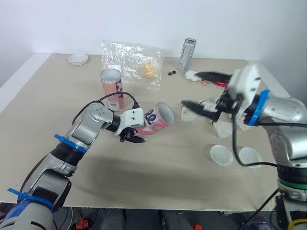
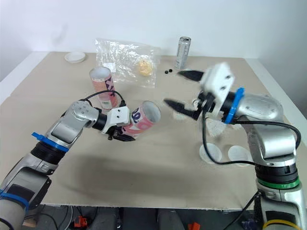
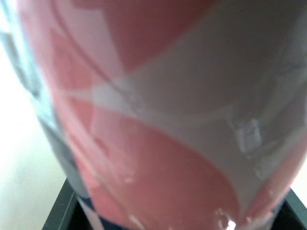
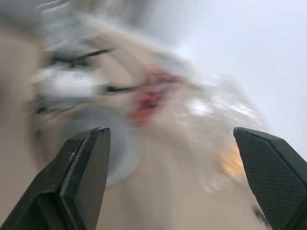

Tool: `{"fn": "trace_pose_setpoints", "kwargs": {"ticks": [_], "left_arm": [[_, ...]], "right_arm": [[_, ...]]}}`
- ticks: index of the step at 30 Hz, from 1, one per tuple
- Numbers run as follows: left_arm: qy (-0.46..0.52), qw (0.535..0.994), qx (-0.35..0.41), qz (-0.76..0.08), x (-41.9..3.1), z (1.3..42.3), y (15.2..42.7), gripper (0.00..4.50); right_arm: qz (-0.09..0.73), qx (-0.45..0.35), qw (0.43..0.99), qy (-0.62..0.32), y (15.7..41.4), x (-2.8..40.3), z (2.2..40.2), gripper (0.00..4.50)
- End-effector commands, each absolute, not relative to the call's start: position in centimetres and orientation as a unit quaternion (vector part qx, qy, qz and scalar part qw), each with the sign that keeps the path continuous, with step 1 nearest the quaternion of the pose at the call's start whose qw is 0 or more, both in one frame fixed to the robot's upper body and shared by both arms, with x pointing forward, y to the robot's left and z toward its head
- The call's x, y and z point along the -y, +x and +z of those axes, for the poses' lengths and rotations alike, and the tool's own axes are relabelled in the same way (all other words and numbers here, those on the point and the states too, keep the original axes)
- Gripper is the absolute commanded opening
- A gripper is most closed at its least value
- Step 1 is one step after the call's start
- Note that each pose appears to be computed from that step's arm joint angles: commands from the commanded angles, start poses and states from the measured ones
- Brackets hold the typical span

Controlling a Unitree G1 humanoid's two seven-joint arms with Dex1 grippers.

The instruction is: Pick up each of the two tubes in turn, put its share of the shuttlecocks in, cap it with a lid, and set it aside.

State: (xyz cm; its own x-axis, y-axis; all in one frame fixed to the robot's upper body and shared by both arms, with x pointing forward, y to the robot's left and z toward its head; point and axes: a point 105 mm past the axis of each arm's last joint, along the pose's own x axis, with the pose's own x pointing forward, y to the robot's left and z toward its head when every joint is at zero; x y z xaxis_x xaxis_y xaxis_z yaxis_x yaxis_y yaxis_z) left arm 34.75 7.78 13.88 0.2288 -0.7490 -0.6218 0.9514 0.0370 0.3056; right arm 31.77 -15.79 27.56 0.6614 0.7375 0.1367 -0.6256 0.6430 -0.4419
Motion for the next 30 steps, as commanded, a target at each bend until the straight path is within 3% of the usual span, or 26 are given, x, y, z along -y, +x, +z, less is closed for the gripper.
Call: {"fn": "trace_pose_setpoints", "kwargs": {"ticks": [1,9,19,30], "left_arm": [[0.35,0.715,-0.135,-0.589,-9.0,15.1,35.2,2.42],[0.35,0.717,-0.14,-0.586,-9.7,15.1,35.1,2.42],[0.345,0.725,-0.139,-0.58,-10.0,15.0,35.0,2.42],[0.343,0.728,-0.135,-0.578,-9.6,15.1,35.0,2.42]], "right_arm": [[0.263,0.096,0.956,-0.086,33.4,18.9,24.5,4.48],[0.222,0.008,0.974,-0.038,34.3,15.4,18.3,4.48],[0.218,-0.021,0.976,-0.002,35.9,13.0,16.1,4.48],[0.181,-0.033,0.981,0.057,39.9,13.2,14.7,4.48]]}}
